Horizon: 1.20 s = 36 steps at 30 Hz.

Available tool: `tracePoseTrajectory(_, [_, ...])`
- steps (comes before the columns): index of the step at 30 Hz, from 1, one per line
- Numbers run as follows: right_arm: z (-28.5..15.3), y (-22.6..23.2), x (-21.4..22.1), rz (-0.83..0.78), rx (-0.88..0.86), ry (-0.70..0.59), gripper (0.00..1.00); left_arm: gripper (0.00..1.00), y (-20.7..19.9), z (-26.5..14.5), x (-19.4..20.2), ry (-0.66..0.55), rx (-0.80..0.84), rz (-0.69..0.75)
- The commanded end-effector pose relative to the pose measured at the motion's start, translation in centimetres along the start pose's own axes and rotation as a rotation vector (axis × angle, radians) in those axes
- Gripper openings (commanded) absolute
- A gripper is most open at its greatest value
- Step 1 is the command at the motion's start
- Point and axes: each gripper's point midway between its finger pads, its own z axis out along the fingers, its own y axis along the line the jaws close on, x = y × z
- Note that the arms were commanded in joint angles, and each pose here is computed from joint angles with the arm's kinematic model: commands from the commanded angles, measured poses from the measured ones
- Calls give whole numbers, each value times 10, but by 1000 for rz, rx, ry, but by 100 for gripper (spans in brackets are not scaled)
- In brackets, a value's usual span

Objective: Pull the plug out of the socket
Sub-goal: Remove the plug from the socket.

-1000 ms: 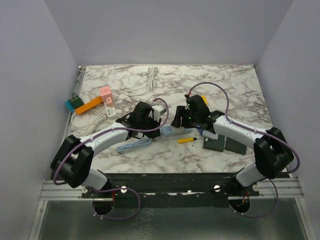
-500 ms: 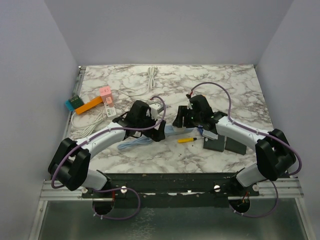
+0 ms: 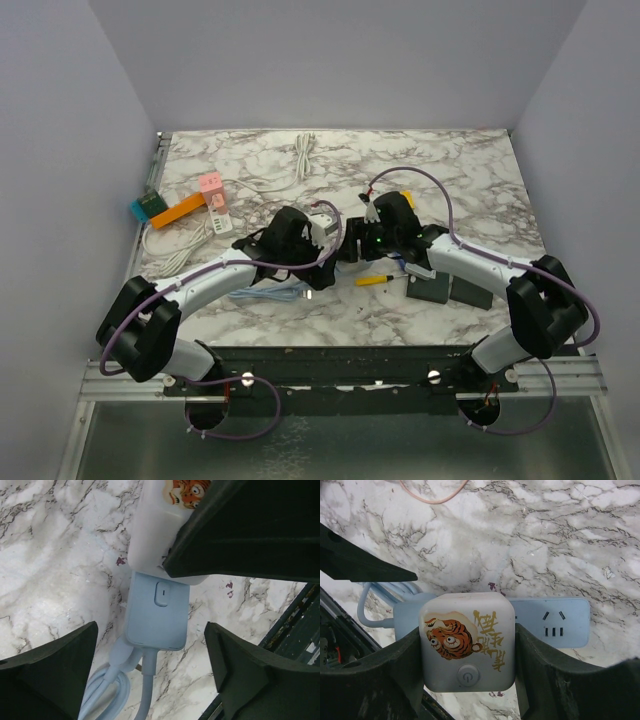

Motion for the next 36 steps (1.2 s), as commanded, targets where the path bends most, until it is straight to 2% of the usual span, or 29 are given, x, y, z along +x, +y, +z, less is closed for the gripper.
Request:
tracePoseTrajectory(1, [2,24,-13,-18,-98,-21,0,82,-4,-2,-5,-18,15,41])
tracePoseTrajectory(2, [2,24,-13,-17,-98,-21,0,77,-5,-1,-4,-14,19,41])
tracePoseTrajectory(6, [2,24,-12,-18,-100,-14,1,72,-6,1,-1,-4,19,40])
tracePoseTrajectory(12, [1,24,-9,-20,-106,-4,0,81,-1,2,2,9,-16,39])
tracePoseTrajectory(15, [0,25,-8,-21,-107,-2,0,81,1,4,4,19,-26,40])
tracePoseTrajectory(17, [0,25,-8,-22,-108,-2,1,78,2,5,6,26,-28,40])
tracePoseTrajectory(19, [0,25,-8,-21,-108,0,1,72,1,5,7,33,-26,42])
tracePoseTrajectory(23, [1,25,-8,-20,-112,0,1,49,0,7,9,43,-27,45])
tracePoseTrajectory(28, [3,24,-6,-15,-107,1,0,30,-1,7,9,43,-25,50])
tracePoseTrajectory(34, [4,6,-9,-16,16,-66,0,0,-7,6,8,42,8,47])
tracePoseTrajectory(36, [3,6,-11,-26,49,-93,0,0,-6,8,9,48,5,41])
